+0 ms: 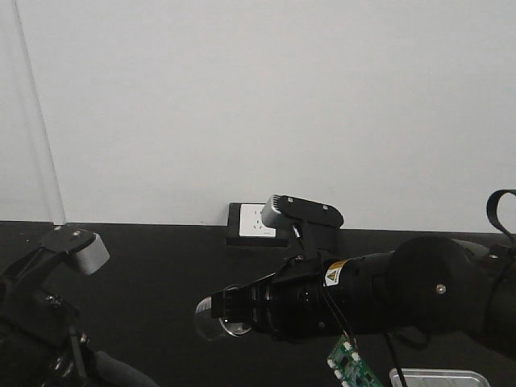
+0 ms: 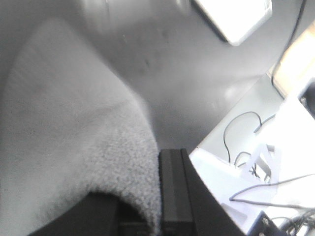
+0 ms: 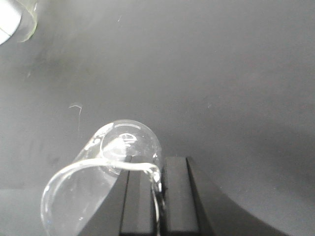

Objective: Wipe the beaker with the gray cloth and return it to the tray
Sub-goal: 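Lift the beaker and rub it with the cloth in the left gripper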

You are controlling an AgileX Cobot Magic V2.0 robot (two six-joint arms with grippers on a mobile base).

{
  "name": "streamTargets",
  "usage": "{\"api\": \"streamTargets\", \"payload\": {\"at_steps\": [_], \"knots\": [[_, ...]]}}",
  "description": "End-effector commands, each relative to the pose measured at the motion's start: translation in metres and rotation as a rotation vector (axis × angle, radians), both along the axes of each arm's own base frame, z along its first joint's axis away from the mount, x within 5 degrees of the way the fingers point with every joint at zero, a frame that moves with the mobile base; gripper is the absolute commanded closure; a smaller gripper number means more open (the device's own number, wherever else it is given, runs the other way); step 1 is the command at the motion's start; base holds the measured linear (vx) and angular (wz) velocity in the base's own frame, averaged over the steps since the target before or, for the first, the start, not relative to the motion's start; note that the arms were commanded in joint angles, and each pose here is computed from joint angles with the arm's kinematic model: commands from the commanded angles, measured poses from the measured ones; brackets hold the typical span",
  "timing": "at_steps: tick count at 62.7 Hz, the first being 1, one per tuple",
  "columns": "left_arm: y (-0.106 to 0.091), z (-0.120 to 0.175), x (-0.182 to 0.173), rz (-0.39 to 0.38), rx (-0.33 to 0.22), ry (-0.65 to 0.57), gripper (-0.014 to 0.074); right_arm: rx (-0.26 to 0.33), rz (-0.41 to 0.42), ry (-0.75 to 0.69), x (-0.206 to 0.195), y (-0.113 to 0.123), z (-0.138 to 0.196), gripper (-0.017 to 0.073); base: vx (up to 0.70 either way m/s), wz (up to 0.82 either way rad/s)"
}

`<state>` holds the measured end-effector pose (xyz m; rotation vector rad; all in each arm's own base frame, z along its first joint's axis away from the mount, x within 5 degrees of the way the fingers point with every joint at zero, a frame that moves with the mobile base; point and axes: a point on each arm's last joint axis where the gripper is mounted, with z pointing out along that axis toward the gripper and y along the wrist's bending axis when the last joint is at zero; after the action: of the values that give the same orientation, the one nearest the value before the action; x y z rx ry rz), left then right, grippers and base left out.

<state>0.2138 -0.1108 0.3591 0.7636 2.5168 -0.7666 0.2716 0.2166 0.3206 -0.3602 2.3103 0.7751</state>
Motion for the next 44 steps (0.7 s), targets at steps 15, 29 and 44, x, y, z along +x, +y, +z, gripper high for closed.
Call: {"api": "streamTargets", "payload": {"at_steps": [15, 29, 44], "knots": [[-0.002, 0.054, 0.036, 0.377, -0.369, -0.426, 0.0594, 0.007, 0.150, 0.021, -0.030, 0.015, 0.018, 0.0570, 0.00, 0.00], [-0.004, 0.055, 0.034, 0.378, -0.422, -0.384, 0.0594, -0.034, 0.176, 0.034, -0.033, 0.015, 0.015, 0.0570, 0.00, 0.00], [-0.015, 0.036, 0.004, 0.099, -0.312, -0.102, 0.0594, 0.050, 0.050, -0.080, -0.019, 0.015, 0.025, 0.0570, 0.00, 0.00]]}}
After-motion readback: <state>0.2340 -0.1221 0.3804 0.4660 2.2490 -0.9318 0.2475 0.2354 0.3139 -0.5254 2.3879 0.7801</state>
